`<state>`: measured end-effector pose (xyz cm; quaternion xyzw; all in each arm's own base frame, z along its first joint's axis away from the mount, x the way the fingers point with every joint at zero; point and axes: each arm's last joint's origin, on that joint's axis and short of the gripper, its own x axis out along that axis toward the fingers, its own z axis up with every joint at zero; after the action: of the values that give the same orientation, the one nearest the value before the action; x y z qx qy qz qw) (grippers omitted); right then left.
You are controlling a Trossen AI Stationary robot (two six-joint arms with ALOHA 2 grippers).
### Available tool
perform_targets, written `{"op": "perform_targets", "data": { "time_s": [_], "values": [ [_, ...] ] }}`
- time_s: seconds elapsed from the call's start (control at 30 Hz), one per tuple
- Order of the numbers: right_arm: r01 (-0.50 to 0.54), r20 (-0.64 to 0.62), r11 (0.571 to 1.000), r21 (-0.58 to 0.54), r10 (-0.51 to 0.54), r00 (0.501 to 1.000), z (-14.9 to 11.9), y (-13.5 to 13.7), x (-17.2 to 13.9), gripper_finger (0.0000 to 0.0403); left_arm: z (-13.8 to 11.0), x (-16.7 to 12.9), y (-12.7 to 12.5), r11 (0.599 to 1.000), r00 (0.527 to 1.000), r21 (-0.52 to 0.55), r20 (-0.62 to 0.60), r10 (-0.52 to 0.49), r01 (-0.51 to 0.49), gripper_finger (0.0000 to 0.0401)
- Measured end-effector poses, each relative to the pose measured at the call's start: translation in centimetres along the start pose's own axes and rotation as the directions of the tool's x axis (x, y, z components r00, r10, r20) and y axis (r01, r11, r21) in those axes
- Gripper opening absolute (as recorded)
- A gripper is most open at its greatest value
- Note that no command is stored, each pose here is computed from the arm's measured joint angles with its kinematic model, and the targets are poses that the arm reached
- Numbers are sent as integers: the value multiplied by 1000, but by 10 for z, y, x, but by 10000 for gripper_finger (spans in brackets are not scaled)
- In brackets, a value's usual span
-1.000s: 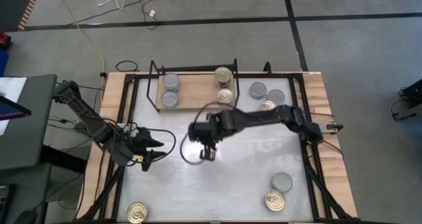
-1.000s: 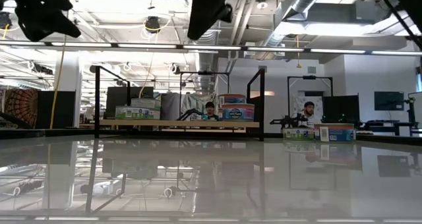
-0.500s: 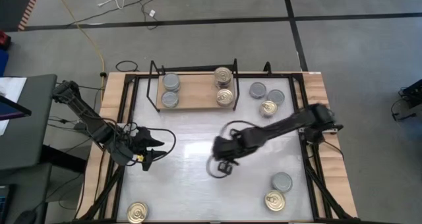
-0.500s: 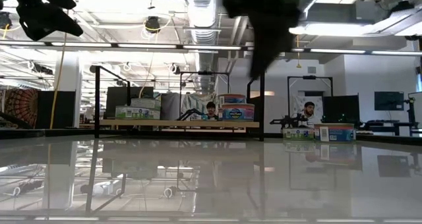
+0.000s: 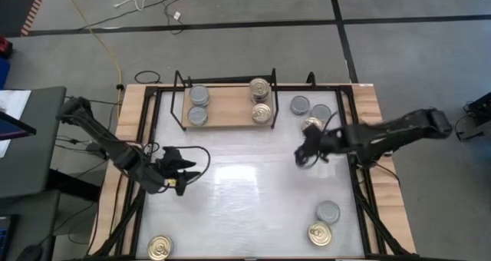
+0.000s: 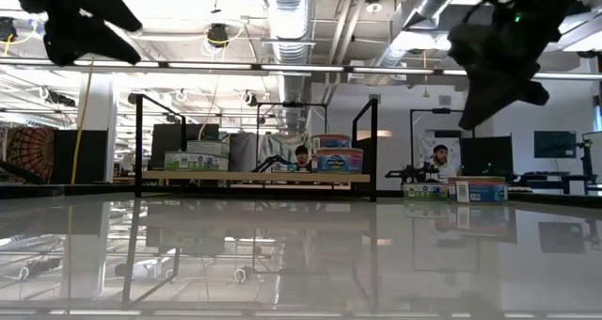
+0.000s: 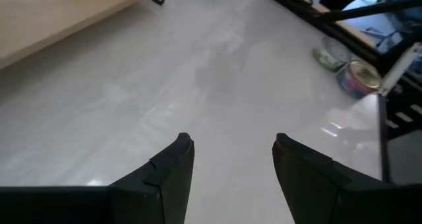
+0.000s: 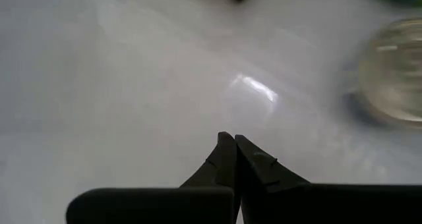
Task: Stack canned seafood by type on shelf
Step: Stack the blue tuna can on top of the blue tuna can on the shelf
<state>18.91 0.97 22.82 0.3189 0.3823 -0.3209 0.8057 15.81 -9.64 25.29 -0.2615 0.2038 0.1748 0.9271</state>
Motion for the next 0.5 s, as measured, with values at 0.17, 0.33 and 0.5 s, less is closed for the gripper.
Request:
{"op": "perform_targets", "data": {
  "time_s": [0.17, 0.33, 0.5],
  "values": [
    [115, -1, 993, -14, -115, 993, 26, -39, -6, 25, -7, 18, -7, 999, 999, 2, 2, 32, -32, 196],
    [243, -60, 968, -70, -247, 967, 45, -72, 3, 24, -15, 32, -14, 998, 999, -39, 4, 45, -45, 196],
    [309, -149, 942, -132, -327, 933, 53, -90, 31, 24, -27, 47, -21, 996, 999, -75, -2, 54, -54, 196]
  ]
}}
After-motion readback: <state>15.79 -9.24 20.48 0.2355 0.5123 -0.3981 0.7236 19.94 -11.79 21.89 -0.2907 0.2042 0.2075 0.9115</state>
